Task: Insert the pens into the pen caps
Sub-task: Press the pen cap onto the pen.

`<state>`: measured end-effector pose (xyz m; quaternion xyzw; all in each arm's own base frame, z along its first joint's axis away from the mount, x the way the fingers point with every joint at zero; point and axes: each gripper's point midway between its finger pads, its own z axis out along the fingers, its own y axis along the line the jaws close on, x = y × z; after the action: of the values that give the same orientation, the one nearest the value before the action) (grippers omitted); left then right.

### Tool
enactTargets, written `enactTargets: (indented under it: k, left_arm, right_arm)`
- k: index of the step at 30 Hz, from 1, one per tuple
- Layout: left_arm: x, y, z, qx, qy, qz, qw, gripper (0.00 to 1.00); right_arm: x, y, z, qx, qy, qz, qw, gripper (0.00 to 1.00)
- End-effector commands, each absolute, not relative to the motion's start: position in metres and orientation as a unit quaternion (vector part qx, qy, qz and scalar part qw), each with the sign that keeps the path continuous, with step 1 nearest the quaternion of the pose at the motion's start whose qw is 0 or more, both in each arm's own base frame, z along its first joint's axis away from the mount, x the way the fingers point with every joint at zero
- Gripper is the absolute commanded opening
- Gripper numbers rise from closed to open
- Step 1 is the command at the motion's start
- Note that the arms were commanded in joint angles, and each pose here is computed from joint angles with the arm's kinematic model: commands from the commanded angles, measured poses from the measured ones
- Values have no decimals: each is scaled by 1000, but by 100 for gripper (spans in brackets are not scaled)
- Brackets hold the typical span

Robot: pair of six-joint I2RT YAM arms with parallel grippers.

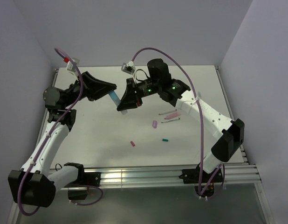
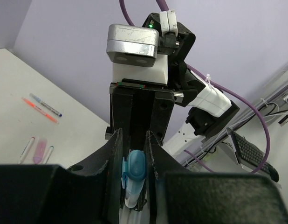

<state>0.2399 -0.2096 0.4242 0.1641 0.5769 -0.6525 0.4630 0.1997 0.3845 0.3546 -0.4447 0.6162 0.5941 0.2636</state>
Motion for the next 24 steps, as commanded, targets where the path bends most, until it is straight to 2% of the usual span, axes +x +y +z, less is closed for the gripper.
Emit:
enactTargets:
  k: [1,12,24]
  left_arm:
    - [229,-215,422,180,569,-662,454,0]
    - [207,-232,383,220,595,-662,399,0]
    - [186,-244,354,220,604,-679,355,0]
  right_arm:
    - [207,391,380,-448,591,597,306,0]
    - [210,392,402,-456,568,606,319,0]
    - [245,382,427,-435,578,562,402,0]
